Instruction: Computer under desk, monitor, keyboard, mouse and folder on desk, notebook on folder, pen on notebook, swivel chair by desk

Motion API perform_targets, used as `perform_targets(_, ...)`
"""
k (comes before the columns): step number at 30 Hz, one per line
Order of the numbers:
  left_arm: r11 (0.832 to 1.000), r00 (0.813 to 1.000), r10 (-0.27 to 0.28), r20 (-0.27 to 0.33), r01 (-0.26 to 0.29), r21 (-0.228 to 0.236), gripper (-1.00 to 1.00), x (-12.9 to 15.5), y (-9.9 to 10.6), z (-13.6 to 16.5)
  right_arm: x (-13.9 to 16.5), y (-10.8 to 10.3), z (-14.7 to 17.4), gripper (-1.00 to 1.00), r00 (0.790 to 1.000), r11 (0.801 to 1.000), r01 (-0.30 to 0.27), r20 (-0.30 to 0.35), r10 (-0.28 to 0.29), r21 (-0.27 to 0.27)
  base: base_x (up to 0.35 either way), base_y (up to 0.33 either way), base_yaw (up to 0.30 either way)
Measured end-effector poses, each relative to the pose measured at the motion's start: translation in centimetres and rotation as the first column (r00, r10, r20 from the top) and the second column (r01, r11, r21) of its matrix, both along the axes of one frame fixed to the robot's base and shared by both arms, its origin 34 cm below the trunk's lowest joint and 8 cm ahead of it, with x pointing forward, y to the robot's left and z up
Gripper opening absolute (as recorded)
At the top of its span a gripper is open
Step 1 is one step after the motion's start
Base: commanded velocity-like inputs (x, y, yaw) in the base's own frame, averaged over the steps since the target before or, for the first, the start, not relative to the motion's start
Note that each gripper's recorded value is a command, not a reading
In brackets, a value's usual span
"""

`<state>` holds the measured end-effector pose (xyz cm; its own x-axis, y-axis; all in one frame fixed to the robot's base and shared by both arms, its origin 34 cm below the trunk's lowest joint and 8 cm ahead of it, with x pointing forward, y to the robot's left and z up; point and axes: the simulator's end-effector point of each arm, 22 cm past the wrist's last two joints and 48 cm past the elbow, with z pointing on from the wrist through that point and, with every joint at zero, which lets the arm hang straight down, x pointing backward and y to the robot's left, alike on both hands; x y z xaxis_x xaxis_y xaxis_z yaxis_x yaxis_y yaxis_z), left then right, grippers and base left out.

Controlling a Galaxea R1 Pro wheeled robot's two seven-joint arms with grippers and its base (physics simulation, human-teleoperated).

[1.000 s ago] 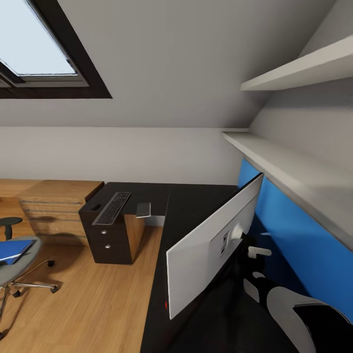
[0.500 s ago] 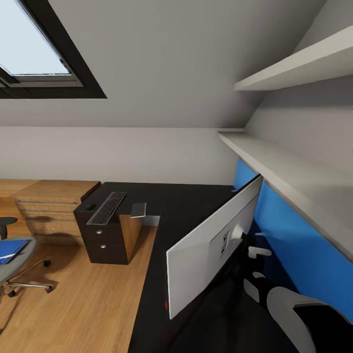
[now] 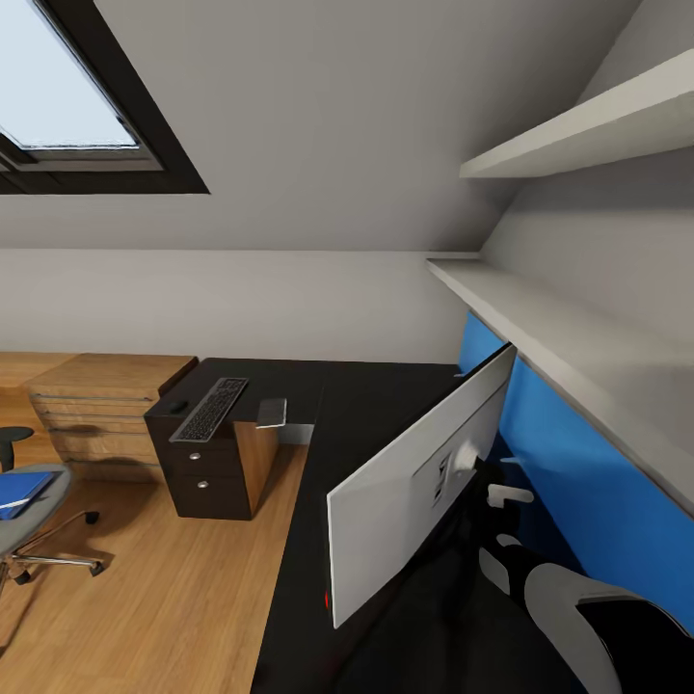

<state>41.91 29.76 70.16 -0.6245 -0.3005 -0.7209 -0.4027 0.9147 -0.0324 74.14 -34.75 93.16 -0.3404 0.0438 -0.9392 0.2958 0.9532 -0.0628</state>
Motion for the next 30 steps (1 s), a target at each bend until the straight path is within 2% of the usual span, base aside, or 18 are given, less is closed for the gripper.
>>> perform_targets(1, 1.000, 1.000, 0.000, -0.001, 0.000, 0.000, 1.00, 0.00, 0.01, -0.04, -0.23, -0.33, -0.25, 1.00, 1.000, 1.000, 0.017, 0.000, -0.017, 0.009, 0.000, 0.000, 0.000)
perform_targets(21, 1.000, 1.000, 0.000, -0.001, 0.000, 0.000, 1.00, 0.01, -0.04, -0.03, -0.21, -0.18, -0.30, 1.00, 1.000, 1.000, 0.010, -0.004, -0.010, 0.007, 0.000, 0.000, 0.000)
perform_targets(30, 1.000, 1.000, 0.000, -0.001, 0.000, -0.001, 1.00, 0.00, -0.10, -0.03, -0.39, 0.00, -0.88, 1.00, 0.999, 1.000, 0.005, -0.033, -0.004, 0.012, -0.005, 0.000, 0.000)
